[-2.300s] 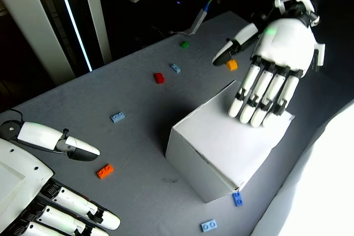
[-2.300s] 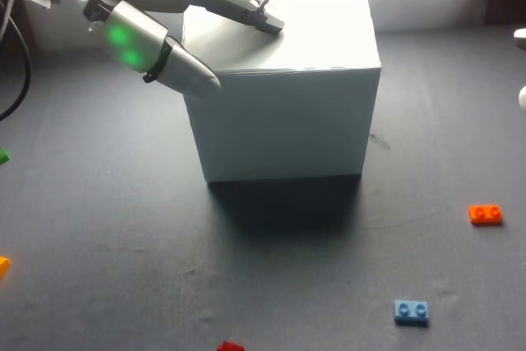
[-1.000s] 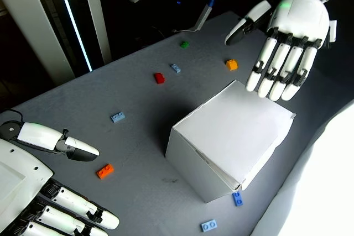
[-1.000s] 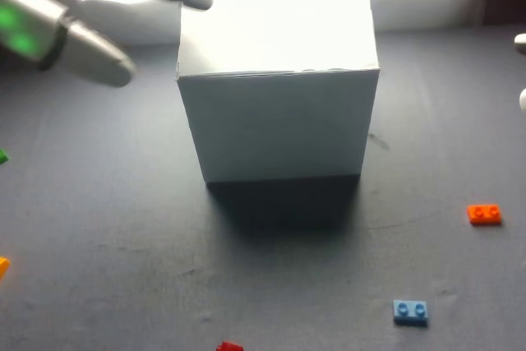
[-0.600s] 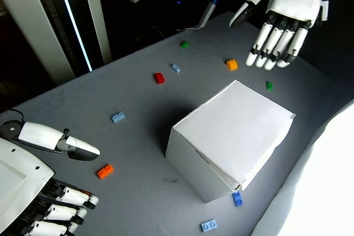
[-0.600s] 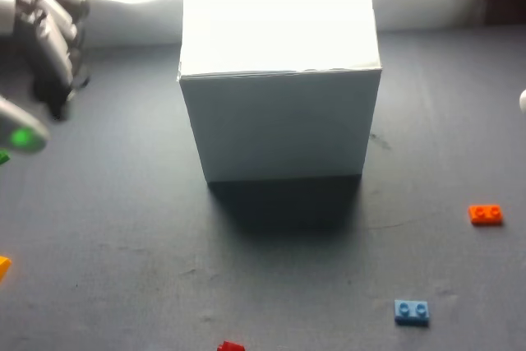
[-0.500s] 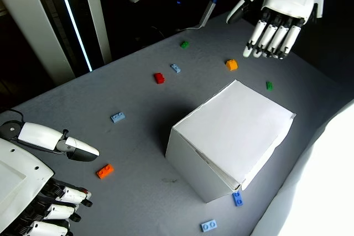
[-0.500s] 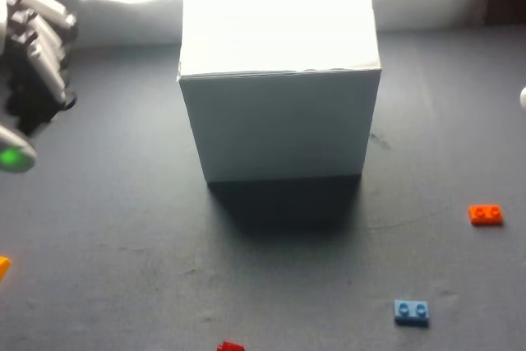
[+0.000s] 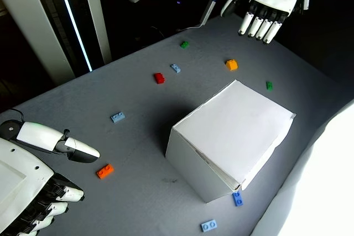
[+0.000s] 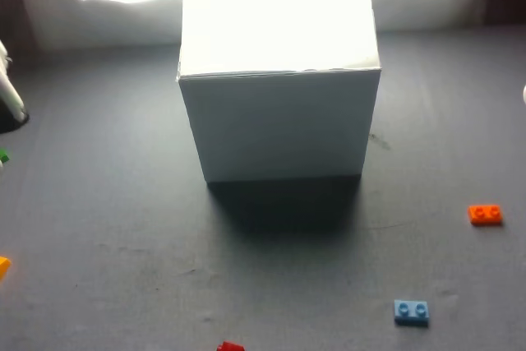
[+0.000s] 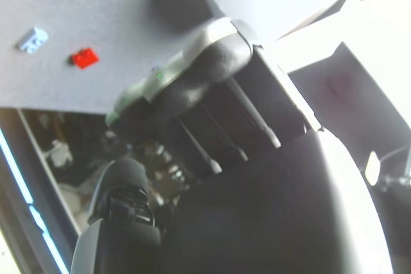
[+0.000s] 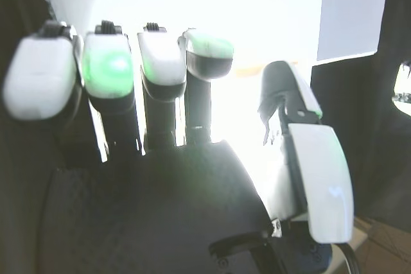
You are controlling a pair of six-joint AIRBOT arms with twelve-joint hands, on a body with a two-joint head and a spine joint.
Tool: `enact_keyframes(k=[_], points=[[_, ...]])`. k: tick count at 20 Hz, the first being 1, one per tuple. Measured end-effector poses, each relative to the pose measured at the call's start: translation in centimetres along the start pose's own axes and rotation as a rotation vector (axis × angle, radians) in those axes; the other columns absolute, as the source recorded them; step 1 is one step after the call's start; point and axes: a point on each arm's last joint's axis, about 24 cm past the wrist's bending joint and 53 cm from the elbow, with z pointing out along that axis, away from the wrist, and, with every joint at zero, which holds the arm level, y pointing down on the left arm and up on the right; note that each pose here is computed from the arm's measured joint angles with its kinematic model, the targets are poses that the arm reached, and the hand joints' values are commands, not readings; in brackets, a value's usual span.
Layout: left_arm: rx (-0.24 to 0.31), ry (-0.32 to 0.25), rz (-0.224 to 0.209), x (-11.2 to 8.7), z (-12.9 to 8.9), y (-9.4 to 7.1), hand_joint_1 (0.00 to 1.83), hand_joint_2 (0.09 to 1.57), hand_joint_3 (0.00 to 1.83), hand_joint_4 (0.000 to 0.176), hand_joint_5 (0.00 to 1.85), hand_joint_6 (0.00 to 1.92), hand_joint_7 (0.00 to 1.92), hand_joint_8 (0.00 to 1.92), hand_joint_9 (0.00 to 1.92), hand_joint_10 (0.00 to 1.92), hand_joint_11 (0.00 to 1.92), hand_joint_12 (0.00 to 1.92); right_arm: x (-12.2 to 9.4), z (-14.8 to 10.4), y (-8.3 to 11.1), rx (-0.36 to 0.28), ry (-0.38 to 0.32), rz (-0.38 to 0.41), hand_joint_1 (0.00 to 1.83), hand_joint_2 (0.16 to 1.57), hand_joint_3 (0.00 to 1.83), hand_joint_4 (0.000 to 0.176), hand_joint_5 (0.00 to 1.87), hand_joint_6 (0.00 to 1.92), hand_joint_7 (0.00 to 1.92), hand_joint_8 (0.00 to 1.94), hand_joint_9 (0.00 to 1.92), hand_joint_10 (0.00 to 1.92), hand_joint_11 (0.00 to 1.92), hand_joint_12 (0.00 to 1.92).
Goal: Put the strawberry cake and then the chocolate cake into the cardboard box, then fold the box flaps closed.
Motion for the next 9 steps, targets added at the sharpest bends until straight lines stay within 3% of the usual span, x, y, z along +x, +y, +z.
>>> enact_keyframes(k=[2,5,9], points=[[-0.005,-0.002,-0.002,0.0,-0.1,0.2,0.00,1.37,0.02,0.000,1.01,1.76,1.15,1.76,1.13,1.92,1.07,1.92,0.0,0.0,0.0,-0.001,-0.001,-0.004,0.06,1.32,0.01,0.000,1.12,1.90,1.29,1.94,1.38,1.92,1.46,1.92],[0.002,-0.002,-0.008,0.0,-0.2,0.0,0.00,1.43,0.02,0.000,1.01,1.69,1.15,1.69,1.11,1.90,1.02,1.92,-0.1,0.0,0.1,-0.002,-0.005,-0.004,0.13,1.36,0.02,0.000,1.08,1.86,1.24,1.87,1.28,1.92,1.34,1.92],[0.028,0.010,-0.009,0.4,0.1,-1.2,0.01,1.46,0.01,0.000,1.01,1.71,1.14,1.72,1.11,1.92,1.02,1.92,-0.1,0.0,0.1,-0.002,-0.005,-0.006,0.18,1.41,0.02,0.000,1.06,1.89,1.21,1.92,1.27,1.92,1.33,1.92]])
